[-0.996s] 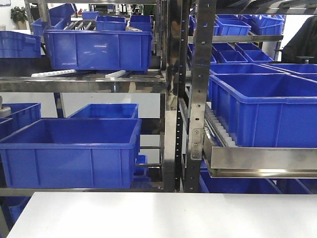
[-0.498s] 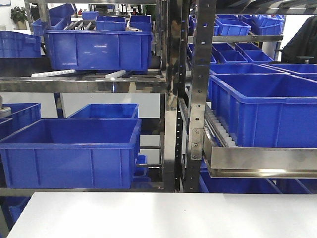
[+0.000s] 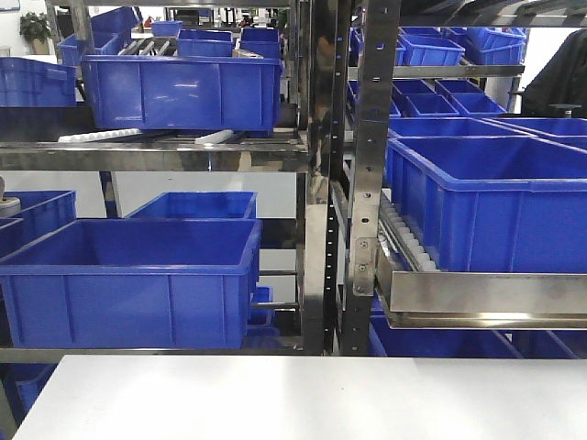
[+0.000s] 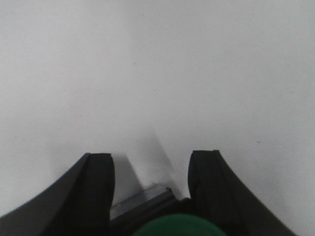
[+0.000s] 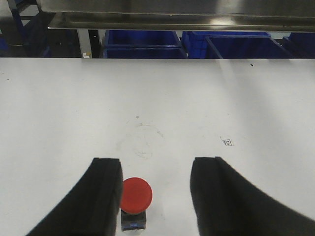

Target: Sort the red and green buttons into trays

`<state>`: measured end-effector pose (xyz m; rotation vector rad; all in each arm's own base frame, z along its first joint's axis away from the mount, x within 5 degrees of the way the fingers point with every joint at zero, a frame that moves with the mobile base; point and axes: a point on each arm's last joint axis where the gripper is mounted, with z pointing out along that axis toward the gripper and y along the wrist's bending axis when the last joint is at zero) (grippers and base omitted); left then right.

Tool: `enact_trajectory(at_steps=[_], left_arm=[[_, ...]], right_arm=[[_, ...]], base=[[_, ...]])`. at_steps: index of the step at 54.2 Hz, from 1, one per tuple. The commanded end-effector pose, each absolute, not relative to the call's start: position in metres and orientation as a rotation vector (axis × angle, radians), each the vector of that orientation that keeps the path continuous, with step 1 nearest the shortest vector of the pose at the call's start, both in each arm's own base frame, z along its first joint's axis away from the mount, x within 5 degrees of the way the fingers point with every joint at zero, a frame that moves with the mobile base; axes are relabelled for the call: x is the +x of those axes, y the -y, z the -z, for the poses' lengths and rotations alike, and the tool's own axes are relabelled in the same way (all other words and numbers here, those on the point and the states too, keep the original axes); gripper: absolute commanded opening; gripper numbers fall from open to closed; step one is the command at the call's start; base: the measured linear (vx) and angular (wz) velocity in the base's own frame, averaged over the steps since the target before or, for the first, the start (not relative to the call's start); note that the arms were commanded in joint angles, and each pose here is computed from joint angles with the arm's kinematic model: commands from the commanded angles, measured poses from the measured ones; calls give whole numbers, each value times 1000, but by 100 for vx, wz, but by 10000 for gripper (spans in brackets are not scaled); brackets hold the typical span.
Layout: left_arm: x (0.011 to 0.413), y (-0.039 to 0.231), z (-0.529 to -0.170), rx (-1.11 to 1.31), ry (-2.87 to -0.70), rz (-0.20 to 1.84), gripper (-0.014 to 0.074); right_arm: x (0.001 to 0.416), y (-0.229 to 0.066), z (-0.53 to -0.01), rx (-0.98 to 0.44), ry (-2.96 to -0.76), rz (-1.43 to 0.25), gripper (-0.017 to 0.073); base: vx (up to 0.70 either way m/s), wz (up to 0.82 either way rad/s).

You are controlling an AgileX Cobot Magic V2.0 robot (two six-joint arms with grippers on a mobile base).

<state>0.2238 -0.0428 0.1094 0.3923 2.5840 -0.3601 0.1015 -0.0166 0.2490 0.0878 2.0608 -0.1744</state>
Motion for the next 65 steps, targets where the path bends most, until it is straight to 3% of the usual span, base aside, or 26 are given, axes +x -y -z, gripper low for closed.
enact_trajectory(at_steps=[1, 12, 24, 41, 65], left_arm=[[229, 46, -117, 331, -2539, 409, 313], [229, 46, -117, 332, -2540, 408, 127], [229, 46, -117, 334, -2539, 408, -7], [230, 46, -120, 357, -2523, 399, -6], [228, 45, -156, 353, -2375, 372, 0]], right_arm=[[106, 17, -264, 64, -1968, 188, 404], [106, 17, -264, 64, -1969, 188, 404], [106, 17, -264, 69, -1972, 185, 404], [104, 17, -260, 95, -2016, 176, 404], [104, 17, -260, 143, -2014, 145, 404]], base=[[0, 0], [0, 0], [0, 0], [0, 0], [0, 0]])
